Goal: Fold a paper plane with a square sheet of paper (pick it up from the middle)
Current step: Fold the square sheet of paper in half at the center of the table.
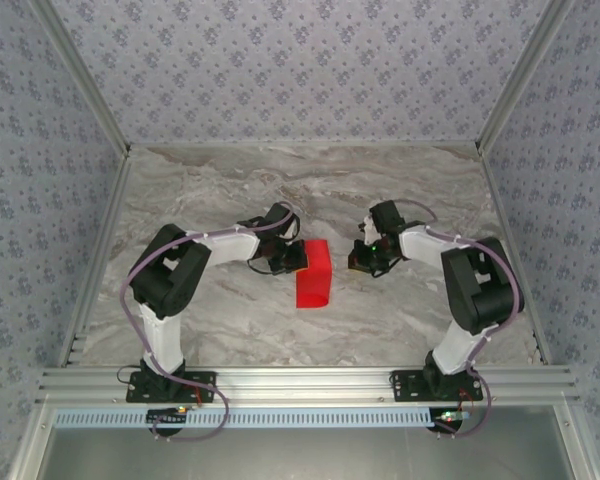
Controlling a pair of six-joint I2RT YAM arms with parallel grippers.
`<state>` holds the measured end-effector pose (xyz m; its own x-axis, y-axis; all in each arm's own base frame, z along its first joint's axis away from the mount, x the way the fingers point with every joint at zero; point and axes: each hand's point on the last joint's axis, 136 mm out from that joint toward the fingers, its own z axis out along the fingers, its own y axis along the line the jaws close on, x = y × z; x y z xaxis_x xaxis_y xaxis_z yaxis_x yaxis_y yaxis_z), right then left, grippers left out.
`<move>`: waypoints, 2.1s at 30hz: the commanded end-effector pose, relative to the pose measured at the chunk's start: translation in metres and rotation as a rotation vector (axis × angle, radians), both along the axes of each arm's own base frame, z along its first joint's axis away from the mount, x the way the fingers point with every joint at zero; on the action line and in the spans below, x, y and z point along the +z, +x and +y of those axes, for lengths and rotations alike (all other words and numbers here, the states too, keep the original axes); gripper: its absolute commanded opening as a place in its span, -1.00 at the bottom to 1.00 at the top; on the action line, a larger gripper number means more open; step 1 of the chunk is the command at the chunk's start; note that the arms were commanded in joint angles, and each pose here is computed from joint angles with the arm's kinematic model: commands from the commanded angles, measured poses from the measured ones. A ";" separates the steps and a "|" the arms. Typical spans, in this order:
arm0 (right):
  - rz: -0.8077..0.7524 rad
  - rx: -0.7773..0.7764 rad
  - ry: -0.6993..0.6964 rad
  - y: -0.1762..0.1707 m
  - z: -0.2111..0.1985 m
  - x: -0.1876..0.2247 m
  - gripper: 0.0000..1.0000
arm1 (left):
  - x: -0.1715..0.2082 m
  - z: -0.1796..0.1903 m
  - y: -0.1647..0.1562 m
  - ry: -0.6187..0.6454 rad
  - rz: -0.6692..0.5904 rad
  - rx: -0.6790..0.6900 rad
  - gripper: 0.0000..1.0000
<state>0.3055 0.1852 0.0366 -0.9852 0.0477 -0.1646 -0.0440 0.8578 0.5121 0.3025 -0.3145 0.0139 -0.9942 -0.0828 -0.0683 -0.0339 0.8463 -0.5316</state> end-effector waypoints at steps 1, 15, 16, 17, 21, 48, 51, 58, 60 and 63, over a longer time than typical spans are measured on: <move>-0.074 0.072 0.029 -0.002 0.021 0.026 -1.00 | -0.084 0.077 -0.055 0.388 0.209 0.028 -1.00; -0.050 0.114 0.117 0.022 0.076 -0.013 -1.00 | -0.084 0.081 -0.057 0.409 0.220 0.033 -1.00; -0.044 0.099 0.108 0.024 0.070 -0.018 -1.00 | -0.084 0.082 -0.057 0.415 0.219 0.034 -1.00; -0.040 0.081 0.100 0.024 0.063 -0.022 -1.00 | -0.084 0.083 -0.058 0.419 0.221 0.037 -1.00; -0.034 -0.023 0.060 0.031 0.023 -0.032 -1.00 | -0.088 0.088 -0.065 0.423 0.236 0.049 -1.00; -0.088 -0.021 0.084 0.070 0.044 -0.029 -1.00 | -0.095 0.093 -0.074 0.428 0.254 0.050 -1.00; -0.094 -0.087 0.075 0.086 0.019 -0.030 -1.00 | -0.095 0.093 -0.075 0.428 0.255 0.049 -1.00; -0.170 -0.076 0.124 0.093 0.019 0.016 -1.00 | -0.093 0.093 -0.073 0.427 0.247 0.048 -1.00; -0.180 -0.044 0.146 0.083 0.032 0.026 -1.00 | -0.092 0.092 -0.072 0.425 0.244 0.049 -1.00; -0.171 0.005 0.170 0.069 0.057 0.029 -1.00 | -0.092 0.092 -0.071 0.423 0.242 0.049 -1.00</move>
<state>0.3898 0.2187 0.0528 -0.9403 0.1327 -0.3133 -0.0961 0.7796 0.6188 0.2987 -0.3114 0.0063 -0.9931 -0.0991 -0.0630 -0.0515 0.8494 -0.5252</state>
